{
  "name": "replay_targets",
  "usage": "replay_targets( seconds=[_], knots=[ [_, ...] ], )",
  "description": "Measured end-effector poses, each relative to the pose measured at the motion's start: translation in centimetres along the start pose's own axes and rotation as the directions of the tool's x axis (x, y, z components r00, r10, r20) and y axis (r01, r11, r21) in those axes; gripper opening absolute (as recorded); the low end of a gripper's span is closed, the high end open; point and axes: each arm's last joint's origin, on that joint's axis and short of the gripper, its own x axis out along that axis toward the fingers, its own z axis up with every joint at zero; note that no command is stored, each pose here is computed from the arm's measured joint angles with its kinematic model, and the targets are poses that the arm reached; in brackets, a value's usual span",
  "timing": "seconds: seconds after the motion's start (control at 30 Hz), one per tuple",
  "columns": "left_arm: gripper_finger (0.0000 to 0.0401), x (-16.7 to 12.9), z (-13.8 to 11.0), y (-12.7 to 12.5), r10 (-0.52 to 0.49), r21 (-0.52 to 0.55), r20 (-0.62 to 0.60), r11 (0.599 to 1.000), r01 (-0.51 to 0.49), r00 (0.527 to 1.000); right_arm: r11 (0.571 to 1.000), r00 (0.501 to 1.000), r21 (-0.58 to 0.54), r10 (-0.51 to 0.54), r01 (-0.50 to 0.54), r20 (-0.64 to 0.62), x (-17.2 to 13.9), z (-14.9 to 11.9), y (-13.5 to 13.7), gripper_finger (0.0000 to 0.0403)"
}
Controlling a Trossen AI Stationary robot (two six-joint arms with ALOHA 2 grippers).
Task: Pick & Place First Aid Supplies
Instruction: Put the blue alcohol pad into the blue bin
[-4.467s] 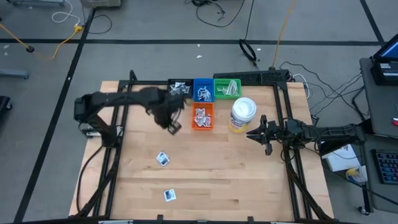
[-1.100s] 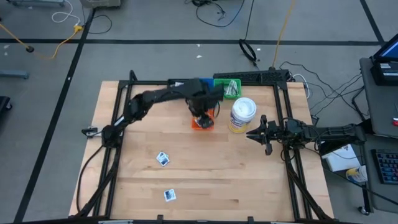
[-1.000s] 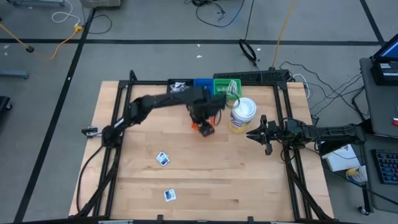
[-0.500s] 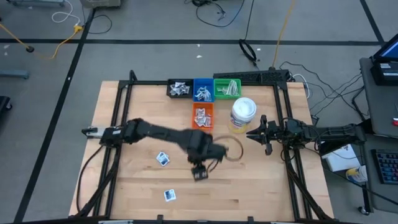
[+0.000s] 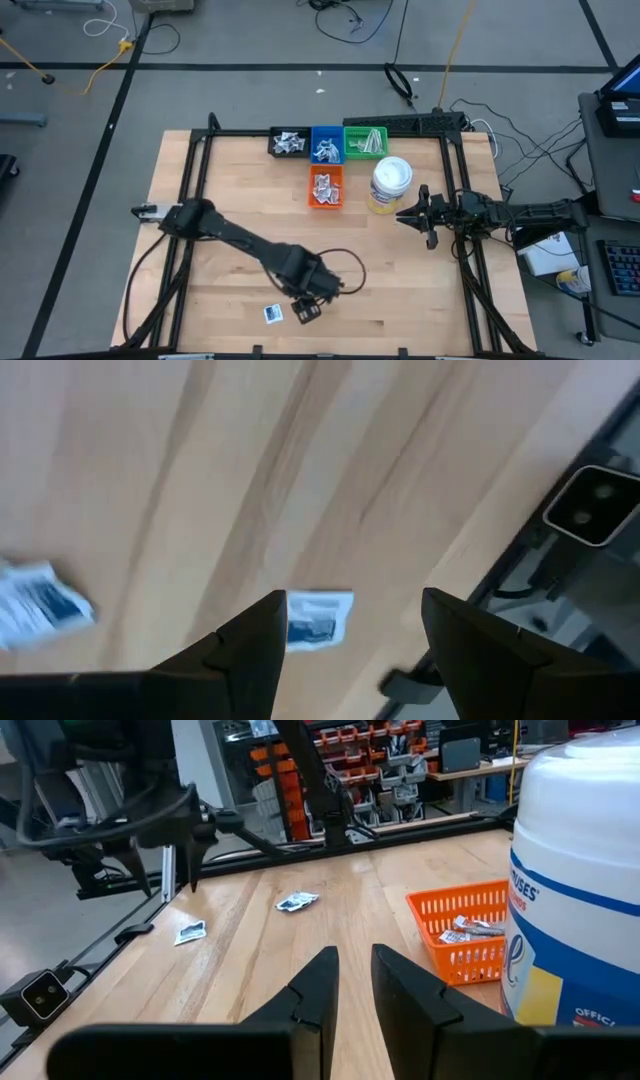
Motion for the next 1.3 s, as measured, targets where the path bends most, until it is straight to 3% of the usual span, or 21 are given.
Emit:
replay_targets(
  seconds=[0.17, 0.4, 0.77, 1.0, 1.3],
  knots=[
    [0.0237, 0.9, -2.6, 0.2, 0.012, -0.14, -0.016, 0.99, -0.015, 1.0, 1.0, 1.0, 0.0, 0.0, 0.0, 0.0, 0.0, 0.0, 0.0, 0.0059],
    [0.0237, 2.4, -5.8, 0.3, 0.058, -0.314, -0.053, 0.947, -0.072, 0.997, 1.0, 1.0, 0.0, 0.0, 0.0, 0.0, 0.0, 0.0, 0.0, 0.0059],
    [0.0237, 6.2, -6.8, -0.6, 0.014, -0.354, 0.003, 0.935, -0.012, 1.0, 1.0, 1.0, 0.0, 0.0, 0.0, 0.001, 0.0, 0.0, 0.0, 0.0059],
    [0.0237, 8.7, -7.5, 0.4, 0.076, -0.392, 0.038, 0.918, -0.055, 0.996, 1.0, 1.0, 0.0, 0.0, 0.0, 0.001, 0.0, 0.0, 0.0, 0.0059],
    [0.0236, 11.1, -7.6, 1.5, 0.041, -0.383, 0.045, 0.924, -0.021, 0.998, 1.0, 1.0, 0.0, 0.0, 0.0, 0.0, 0.0, 0.0, 0.0, 0.0059]
  ],
)
